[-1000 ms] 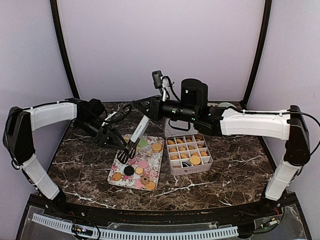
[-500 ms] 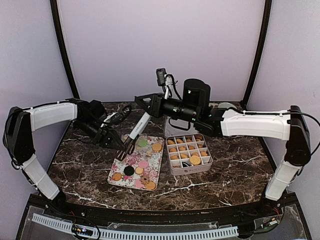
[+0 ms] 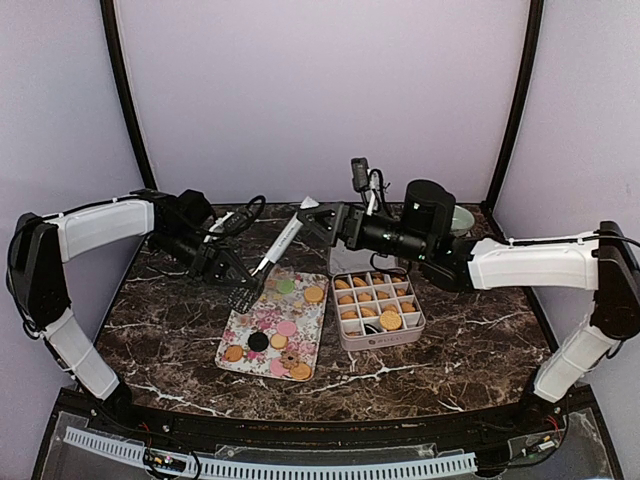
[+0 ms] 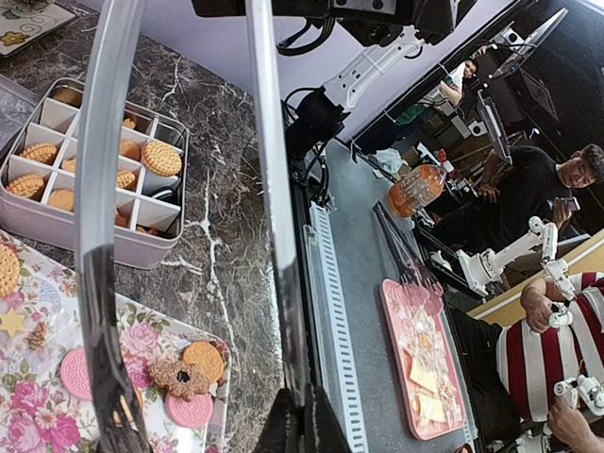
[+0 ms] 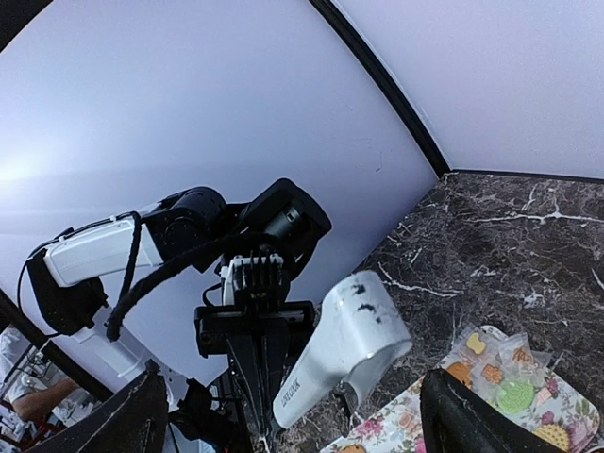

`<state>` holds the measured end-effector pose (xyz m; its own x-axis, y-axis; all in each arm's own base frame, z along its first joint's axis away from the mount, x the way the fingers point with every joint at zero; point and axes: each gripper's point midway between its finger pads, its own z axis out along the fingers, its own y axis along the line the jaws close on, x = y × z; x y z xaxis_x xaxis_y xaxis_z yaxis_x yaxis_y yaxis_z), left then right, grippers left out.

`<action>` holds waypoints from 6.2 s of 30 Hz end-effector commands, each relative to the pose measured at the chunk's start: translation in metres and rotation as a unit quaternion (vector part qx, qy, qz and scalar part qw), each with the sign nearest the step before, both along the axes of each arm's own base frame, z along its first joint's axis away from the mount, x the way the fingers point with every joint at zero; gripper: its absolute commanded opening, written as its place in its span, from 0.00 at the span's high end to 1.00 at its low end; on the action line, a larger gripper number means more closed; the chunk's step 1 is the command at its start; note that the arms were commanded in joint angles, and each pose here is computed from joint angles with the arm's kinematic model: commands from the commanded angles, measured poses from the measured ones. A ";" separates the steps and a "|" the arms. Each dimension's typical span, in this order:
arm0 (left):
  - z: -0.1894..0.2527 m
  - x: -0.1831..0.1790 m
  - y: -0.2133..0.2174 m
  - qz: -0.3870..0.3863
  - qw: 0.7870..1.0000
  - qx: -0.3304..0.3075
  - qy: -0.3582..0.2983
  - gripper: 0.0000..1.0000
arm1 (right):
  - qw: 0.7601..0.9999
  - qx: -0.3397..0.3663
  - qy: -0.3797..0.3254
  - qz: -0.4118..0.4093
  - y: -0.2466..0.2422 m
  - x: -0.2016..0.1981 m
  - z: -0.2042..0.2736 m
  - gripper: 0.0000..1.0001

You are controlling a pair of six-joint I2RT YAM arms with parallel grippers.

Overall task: Pack the cookies
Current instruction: Pass from the right arm to the left, then pass from the left arm to the right, then pick up the fake cookies from the plate, then place the fake cookies in the empty pocket of the box.

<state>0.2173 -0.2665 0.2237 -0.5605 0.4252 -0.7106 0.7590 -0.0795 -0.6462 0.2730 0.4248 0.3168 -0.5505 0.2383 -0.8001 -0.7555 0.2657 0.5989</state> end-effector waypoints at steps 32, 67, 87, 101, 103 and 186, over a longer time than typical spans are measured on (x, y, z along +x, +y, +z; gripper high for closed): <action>0.042 -0.002 -0.002 -0.006 0.998 -0.053 -0.028 1.00 | 0.990 0.034 0.011 0.135 0.063 -0.011 -0.004 0.38; -0.032 0.082 0.083 0.205 0.967 0.149 -0.027 0.01 | 0.965 -0.218 -0.137 -0.051 0.060 -0.024 -0.078 0.63; -0.034 0.075 0.082 0.200 0.969 0.144 -0.018 0.01 | 0.955 -0.228 -0.157 -0.104 0.084 -0.018 -0.103 0.57; -0.038 0.073 0.082 0.197 0.969 0.146 -0.014 0.01 | 0.941 -0.264 -0.158 -0.140 0.070 -0.012 -0.124 0.55; -0.039 0.073 0.082 0.197 0.969 0.146 -0.014 0.01 | 0.940 -0.268 -0.158 -0.138 0.069 -0.014 -0.126 0.56; -0.033 0.070 0.080 0.188 0.972 0.139 -0.007 0.02 | 0.883 -0.293 -0.072 -0.360 -0.208 -0.016 -0.067 0.50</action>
